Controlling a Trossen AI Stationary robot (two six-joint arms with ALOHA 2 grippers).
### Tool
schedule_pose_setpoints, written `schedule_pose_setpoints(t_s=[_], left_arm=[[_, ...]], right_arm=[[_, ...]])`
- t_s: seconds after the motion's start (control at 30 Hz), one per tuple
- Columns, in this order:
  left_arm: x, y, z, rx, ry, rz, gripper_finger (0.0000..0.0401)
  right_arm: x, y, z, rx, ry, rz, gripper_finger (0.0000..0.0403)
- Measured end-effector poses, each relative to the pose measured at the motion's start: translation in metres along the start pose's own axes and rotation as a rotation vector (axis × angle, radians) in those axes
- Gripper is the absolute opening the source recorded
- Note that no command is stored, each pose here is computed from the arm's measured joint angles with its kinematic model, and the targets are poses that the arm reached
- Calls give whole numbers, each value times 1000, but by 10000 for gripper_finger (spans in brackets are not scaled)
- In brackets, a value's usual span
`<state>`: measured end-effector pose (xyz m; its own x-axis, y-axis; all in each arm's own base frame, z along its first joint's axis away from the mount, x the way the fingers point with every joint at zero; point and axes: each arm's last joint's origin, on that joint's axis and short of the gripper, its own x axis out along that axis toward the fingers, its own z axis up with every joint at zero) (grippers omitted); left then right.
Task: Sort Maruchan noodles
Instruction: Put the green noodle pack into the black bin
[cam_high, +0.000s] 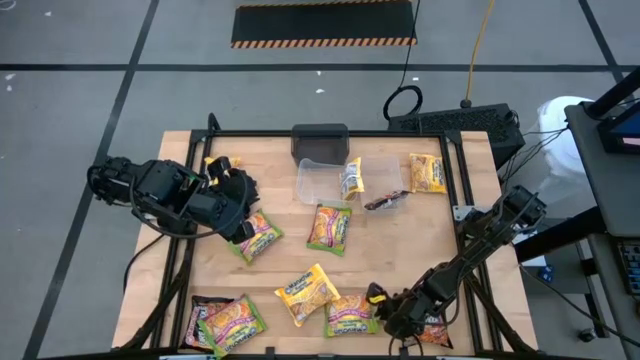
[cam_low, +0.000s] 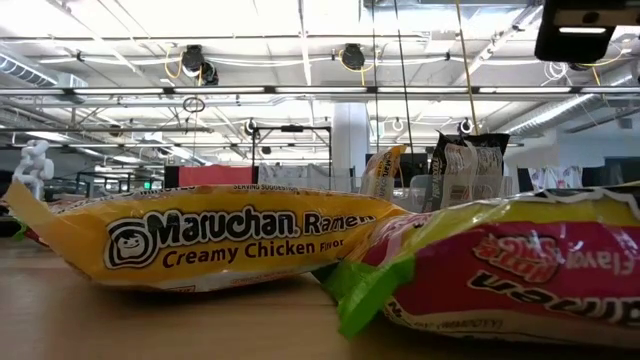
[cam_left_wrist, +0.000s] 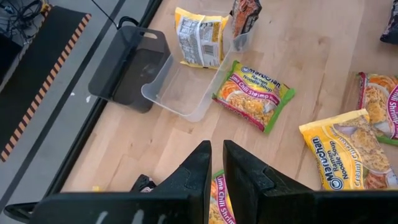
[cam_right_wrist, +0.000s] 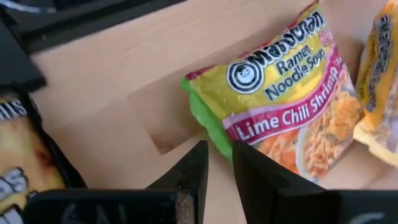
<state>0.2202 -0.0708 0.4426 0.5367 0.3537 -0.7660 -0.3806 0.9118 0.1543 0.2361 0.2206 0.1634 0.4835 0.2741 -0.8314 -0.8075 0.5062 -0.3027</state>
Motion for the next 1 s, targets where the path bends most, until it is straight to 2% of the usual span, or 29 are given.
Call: schedule_pose_setpoints(t_s=[0.17,0.5,1.0], left_arm=[[0,-1,0,2,-1,-2,49],[-3,-5,-3,3,-4,-17,49],[-6,-9,-5,3,-8,-31,49]], right_arm=[[0,0,0,-72,21,-44,70],[0,0,5,-69,-27,-56,70],[3,2,3,-83,-9,-47,70]])
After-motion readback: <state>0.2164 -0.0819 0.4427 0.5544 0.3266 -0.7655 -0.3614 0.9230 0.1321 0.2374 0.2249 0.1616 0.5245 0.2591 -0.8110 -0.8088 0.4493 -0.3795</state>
